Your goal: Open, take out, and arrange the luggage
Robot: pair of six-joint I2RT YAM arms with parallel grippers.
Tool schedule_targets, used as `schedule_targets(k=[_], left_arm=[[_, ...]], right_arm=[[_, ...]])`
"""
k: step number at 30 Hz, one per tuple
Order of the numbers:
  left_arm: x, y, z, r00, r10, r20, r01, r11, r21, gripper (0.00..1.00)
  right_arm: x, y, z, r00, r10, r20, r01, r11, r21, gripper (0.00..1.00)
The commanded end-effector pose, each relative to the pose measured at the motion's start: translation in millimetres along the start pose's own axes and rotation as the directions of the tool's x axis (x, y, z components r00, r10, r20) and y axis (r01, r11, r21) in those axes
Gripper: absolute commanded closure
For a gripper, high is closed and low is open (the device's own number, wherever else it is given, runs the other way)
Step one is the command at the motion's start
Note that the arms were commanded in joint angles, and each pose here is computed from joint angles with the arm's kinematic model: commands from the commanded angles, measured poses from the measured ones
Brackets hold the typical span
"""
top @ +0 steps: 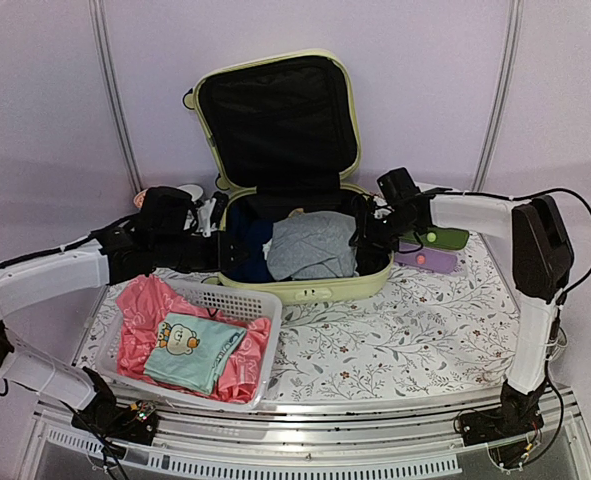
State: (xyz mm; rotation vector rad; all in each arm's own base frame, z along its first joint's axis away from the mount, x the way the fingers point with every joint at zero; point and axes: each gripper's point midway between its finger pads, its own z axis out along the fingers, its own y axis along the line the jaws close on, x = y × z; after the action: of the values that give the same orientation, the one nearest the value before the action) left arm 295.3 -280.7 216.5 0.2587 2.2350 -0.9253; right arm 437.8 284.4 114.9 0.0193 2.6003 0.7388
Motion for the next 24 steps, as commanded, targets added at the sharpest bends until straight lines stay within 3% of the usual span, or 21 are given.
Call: schedule_targets(k=[1,2,4,6,9,13,15,20,24], left_arm=[[-19.9,-2.1,1.9,0.998,0.043,0.047,-0.043,0.999,0.005,0.80],[-19.9,-1.9,3.1,0.998,0.045,0.046,-0.045,0.999,0.004,0.80],[-19.7,-1.9,4.2,0.998,0.048,0.044,-0.049,0.999,0.003,0.80],[-19.0,-1.7,5.6,0.998,0.050,0.040,-0.050,0.999,0.005,0.80],[-20.2,-1.8,7.2,0.998,0.059,0.038,-0.059,0.998,0.004,0.79],[-28.9,-9.4,10.3,0.993,0.103,0.055,-0.104,0.994,0.021,0.78],[-34.7,-16.0,15.2,0.988,0.142,0.068,-0.145,0.989,0.036,0.71],[-47.9,-42.7,39.6,0.951,0.282,0.127,-0.290,0.956,0.046,0.40],[-49.1,-70.2,73.0,0.910,0.390,0.141,-0.396,0.918,0.016,0.32]], right_arm=[[-5.9,10.0,8.1,1.000,0.008,-0.001,-0.008,0.999,-0.045,0.61],[-5.9,11.4,9.2,1.000,0.008,-0.004,-0.008,0.998,-0.055,0.62],[-6.8,17.2,10.1,1.000,0.008,-0.009,-0.009,0.996,-0.084,0.74],[-8.5,24.4,8.5,1.000,0.005,-0.009,-0.006,0.993,-0.118,0.75],[-13.0,37.8,3.0,1.000,0.001,-0.009,-0.003,0.985,-0.171,0.95],[-18.9,59.6,-14.4,1.000,-0.005,0.004,0.006,0.966,-0.257,0.97],[-21.9,70.4,-24.8,1.000,-0.003,0.010,0.006,0.955,-0.297,0.97],[-26.3,89.2,-41.2,1.000,0.031,0.004,-0.027,0.927,-0.374,0.96],[-33.7,98.6,-50.7,0.997,0.078,0.013,-0.066,0.910,-0.408,0.95]])
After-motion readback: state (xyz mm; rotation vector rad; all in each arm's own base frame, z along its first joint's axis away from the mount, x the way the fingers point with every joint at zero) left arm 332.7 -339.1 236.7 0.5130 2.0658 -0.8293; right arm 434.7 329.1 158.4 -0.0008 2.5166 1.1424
